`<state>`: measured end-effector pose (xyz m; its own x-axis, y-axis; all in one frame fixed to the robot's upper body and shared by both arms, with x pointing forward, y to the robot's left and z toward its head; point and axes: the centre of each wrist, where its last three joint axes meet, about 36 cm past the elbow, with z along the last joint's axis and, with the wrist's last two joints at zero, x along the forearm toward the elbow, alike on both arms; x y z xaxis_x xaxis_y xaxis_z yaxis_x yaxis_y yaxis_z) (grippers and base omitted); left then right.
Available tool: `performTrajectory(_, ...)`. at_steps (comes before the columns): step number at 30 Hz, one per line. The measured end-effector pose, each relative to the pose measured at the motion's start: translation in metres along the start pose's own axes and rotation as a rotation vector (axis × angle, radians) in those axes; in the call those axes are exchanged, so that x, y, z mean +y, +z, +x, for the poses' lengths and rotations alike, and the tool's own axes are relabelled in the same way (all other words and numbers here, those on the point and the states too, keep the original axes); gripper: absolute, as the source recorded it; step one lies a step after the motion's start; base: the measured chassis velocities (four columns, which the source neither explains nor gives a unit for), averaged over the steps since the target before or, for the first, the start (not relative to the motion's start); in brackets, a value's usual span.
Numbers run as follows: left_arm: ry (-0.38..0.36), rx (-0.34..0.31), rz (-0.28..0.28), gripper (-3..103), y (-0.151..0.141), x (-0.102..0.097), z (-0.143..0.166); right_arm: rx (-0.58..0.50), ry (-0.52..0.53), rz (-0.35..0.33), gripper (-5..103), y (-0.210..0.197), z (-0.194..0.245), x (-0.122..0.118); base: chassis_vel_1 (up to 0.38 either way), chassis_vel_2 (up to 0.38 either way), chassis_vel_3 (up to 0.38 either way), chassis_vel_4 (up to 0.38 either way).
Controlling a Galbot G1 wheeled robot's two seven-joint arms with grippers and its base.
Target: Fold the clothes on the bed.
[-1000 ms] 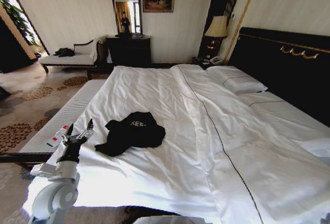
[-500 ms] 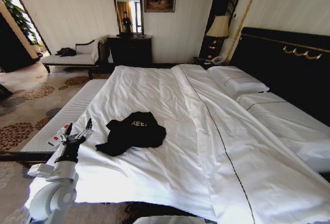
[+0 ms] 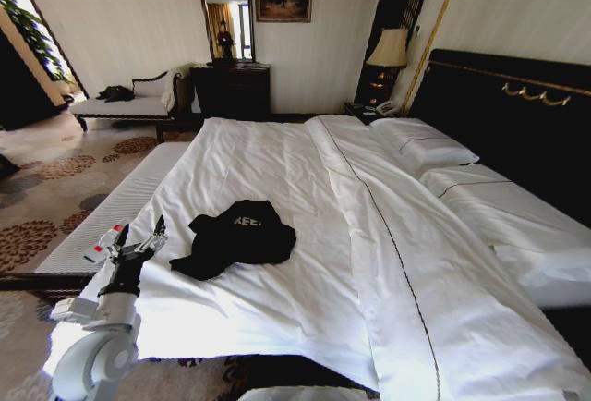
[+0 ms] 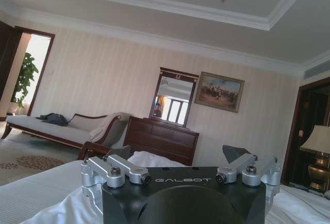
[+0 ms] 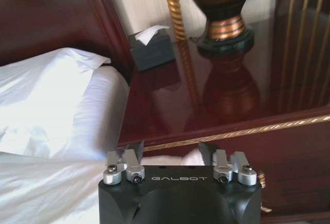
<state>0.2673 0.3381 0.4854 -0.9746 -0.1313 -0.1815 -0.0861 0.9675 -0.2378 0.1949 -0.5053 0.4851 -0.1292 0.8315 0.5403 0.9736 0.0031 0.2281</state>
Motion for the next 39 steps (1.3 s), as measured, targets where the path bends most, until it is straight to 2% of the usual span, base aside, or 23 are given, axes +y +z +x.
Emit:
performTrajectory(3, -0.002, -0.001, -0.005, 100, -0.002, 0.0, 0.002, -0.04, 0.021, 0.028, 78, -0.011, 0.007, 0.0, 0.0, 0.0, 0.0, 0.0)
performTrajectory(5, -0.004, 0.0, -0.011, 100, -0.004, -0.001, 0.005, -0.124, 0.054, 0.045, 88, -0.029, 0.017, 0.002, 0.0, 0.0, 0.0, 0.0)
performTrajectory(7, -0.004, 0.0, -0.013, 100, -0.005, -0.001, 0.006, -0.148, 0.06, 0.047, 88, -0.035, 0.02, 0.004, 0.0, 0.0, 0.0, 0.0)
performTrajectory(9, -0.005, 0.001, -0.017, 100, -0.007, -0.002, 0.009, -0.218, 0.068, 0.04, 97, -0.057, 0.032, 0.007, 0.0, 0.0, 0.0, 0.0)
performTrajectory(10, -0.006, 0.002, -0.02, 100, -0.008, -0.002, 0.011, -0.275, 0.042, 0.019, 99, -0.078, 0.045, 0.01, 0.0, 0.0, 0.0, 0.0)
performTrajectory(11, -0.006, 0.002, -0.02, 100, -0.008, -0.002, 0.011, -0.275, 0.042, 0.019, 99, -0.078, 0.045, 0.01, 0.0, 0.0, 0.0, 0.0)
performTrajectory(13, -0.009, 0.004, -0.022, 100, -0.008, -0.003, 0.013, -0.332, -0.044, -0.019, 100, -0.1, 0.063, 0.017, 0.0, 0.0, 0.0, 0.0)
performTrajectory(15, -0.01, 0.004, -0.024, 100, -0.009, -0.004, 0.014, -0.371, -0.148, -0.047, 100, -0.105, 0.072, 0.027, 0.0, 0.0, 0.0, 0.0)
performTrajectory(16, -0.01, 0.004, -0.024, 100, -0.009, -0.004, 0.014, -0.371, -0.148, -0.047, 100, -0.105, 0.072, 0.027, 0.0, 0.0, 0.0, 0.0)
performTrajectory(18, -0.012, 0.009, -0.023, 100, -0.009, -0.005, 0.016, -0.402, -0.243, -0.046, 100, -0.098, 0.075, 0.039, 0.0, 0.0, 0.0, 0.0)
performTrajectory(19, -0.013, 0.014, -0.021, 100, -0.01, -0.006, 0.017, -0.415, -0.301, -0.038, 100, -0.091, 0.077, 0.046, 0.0, 0.0, 0.0, 0.0)
performTrajectory(20, -0.018, 0.026, -0.018, 100, -0.01, -0.007, 0.019, -0.423, -0.434, -0.008, 100, -0.072, 0.08, 0.058, 0.0, 0.0, 0.0, 0.0)
performTrajectory(21, -0.018, 0.026, -0.018, 100, -0.01, -0.007, 0.019, -0.423, -0.434, -0.008, 100, -0.072, 0.08, 0.058, 0.0, 0.0, 0.0, 0.0)
performTrajectory(23, -0.025, 0.045, -0.009, 100, -0.011, -0.009, 0.023, -0.392, -0.639, 0.036, 100, -0.042, 0.086, 0.071, 0.0, 0.0, 0.0, 0.0)
performTrajectory(25, -0.026, 0.062, 0.001, 100, -0.012, -0.012, 0.026, -0.358, -0.796, 0.054, 100, -0.019, 0.091, 0.081, 0.0, 0.0, 0.0, 0.0)
performTrajectory(26, -0.026, 0.062, 0.001, 100, -0.012, -0.012, 0.026, -0.358, -0.796, 0.054, 100, -0.019, 0.091, 0.081, 0.0, 0.0, 0.0, 0.0)
performTrajectory(27, -0.026, 0.068, 0.005, 100, -0.013, -0.013, 0.027, -0.344, -0.857, 0.061, 100, -0.009, 0.093, 0.086, 0.0, 0.0, 0.0, 0.0)
performTrajectory(28, -0.024, 0.078, 0.009, 100, -0.013, -0.015, 0.029, -0.319, -0.968, 0.08, 100, 0.011, 0.099, 0.095, 0.0, 0.0, 0.0, 0.0)
performTrajectory(31, -0.022, 0.1, -0.003, 100, -0.012, -0.019, 0.034, -0.285, -1.173, 0.128, 100, 0.049, 0.111, 0.11, 0.0, 0.0, 0.0, 0.0)
performTrajectory(32, -0.022, 0.1, -0.003, 100, -0.012, -0.019, 0.034, -0.285, -1.173, 0.128, 100, 0.049, 0.111, 0.11, 0.0, 0.0, 0.0, 0.0)
performTrajectory(36, -0.03, 0.119, -0.018, 100, -0.011, -0.021, 0.043, -0.325, -1.337, 0.188, 100, 0.086, 0.116, 0.12, 0.0, 0.0, 0.0, 0.0)
performTrajectory(39, -0.03, 0.125, -0.019, 100, -0.012, -0.023, 0.047, -0.36, -1.385, 0.219, 100, 0.106, 0.117, 0.117, 0.0, 0.0, 0.0, 0.0)
